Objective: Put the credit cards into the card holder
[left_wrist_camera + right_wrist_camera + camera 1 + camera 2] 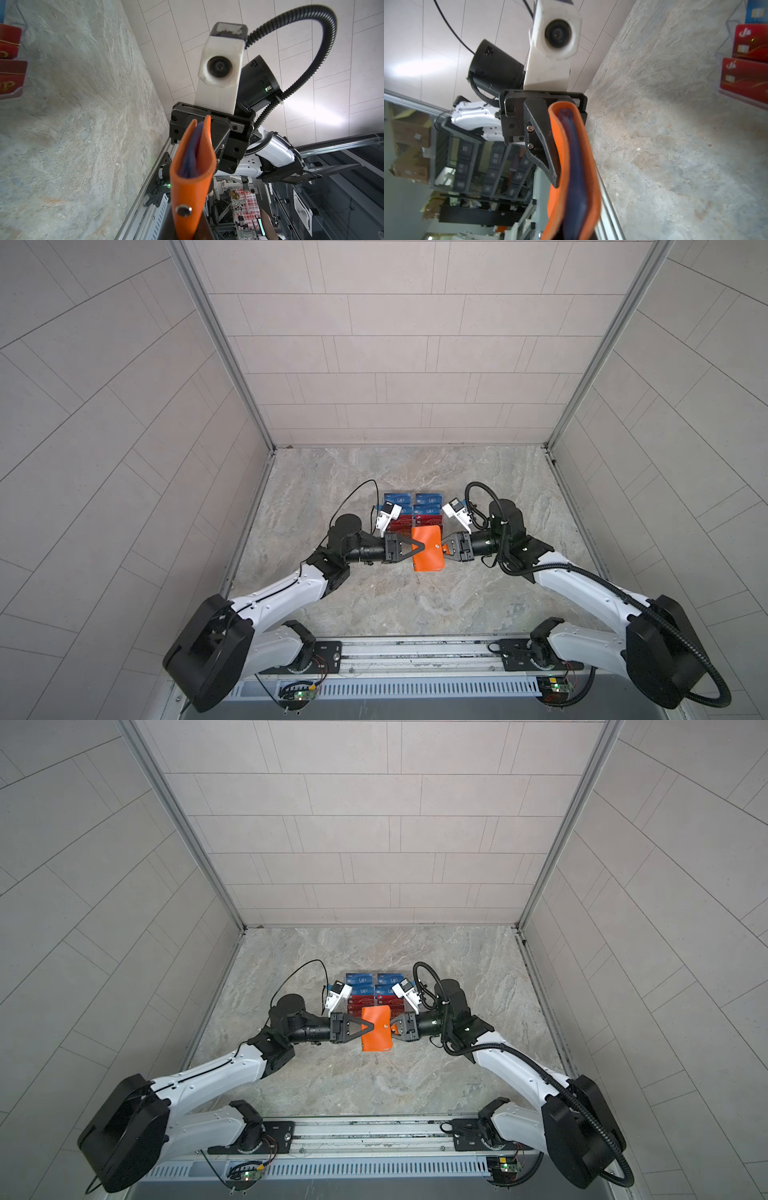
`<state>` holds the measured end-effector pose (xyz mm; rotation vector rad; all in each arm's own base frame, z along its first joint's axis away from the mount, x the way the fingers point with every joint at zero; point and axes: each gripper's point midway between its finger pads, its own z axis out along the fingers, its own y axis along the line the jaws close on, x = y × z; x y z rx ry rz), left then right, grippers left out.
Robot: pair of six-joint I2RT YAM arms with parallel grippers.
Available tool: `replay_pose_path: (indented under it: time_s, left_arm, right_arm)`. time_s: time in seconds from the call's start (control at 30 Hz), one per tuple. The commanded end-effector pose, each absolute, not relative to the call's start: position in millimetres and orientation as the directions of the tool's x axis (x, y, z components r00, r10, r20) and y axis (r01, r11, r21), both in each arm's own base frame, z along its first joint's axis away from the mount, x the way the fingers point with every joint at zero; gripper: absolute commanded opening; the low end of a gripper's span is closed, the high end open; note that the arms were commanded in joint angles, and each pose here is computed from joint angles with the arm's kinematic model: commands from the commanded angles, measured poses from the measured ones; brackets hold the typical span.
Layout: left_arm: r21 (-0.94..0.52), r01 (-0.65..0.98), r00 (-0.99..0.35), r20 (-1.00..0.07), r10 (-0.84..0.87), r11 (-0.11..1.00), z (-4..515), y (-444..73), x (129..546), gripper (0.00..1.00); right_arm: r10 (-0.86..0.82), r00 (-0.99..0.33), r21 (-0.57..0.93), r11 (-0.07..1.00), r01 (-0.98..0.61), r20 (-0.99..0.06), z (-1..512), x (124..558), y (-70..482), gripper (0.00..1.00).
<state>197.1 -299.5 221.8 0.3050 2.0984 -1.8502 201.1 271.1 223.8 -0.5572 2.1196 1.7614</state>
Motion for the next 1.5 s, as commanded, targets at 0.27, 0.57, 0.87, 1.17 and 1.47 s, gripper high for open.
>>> replay_pose_path:
  time_s: [0.27, 0.57, 0.87, 1.17, 1.47]
  left_arm:
    - [-0.855, 0.376, -0.902, -0.426, -0.07, 0.357, 229.7, -286.6, 220.4, 0.67]
    - [-0.455, 0.169, -0.91, -0.412, -0.039, 0.874, 196.6, -213.9, 240.2, 0.72]
    - [-0.277, 0.203, -0.877, -0.479, 0.048, 0.939, 207.8, -251.6, 234.6, 0.75]
    - [-0.215, 0.233, -0.885, -0.451, 0.115, 0.949, 182.1, -279.5, 249.1, 0.79]
    - [-0.047, 0.19, -0.901, -0.406, 0.155, 0.981, 163.0, -241.8, 246.7, 0.74]
  right_arm:
    - [-0.098, -0.85, 0.829, 0.187, -0.527, -0.518, 226.8, 212.5, 273.0, 0.0]
    - [-0.082, -0.894, 0.839, 0.316, -0.442, -0.44, 191.6, 246.4, 280.4, 0.0]
    - [-0.045, -0.913, 0.836, 0.385, -0.391, -0.406, 171.9, 260.8, 292.4, 0.0]
    - [-0.022, -0.927, 0.846, 0.4, -0.352, -0.375, 163.3, 265.6, 303.6, 0.0]
    - [-0.036, -0.928, 0.834, 0.428, -0.35, -0.371, 152.3, 265.2, 302.4, 0.0]
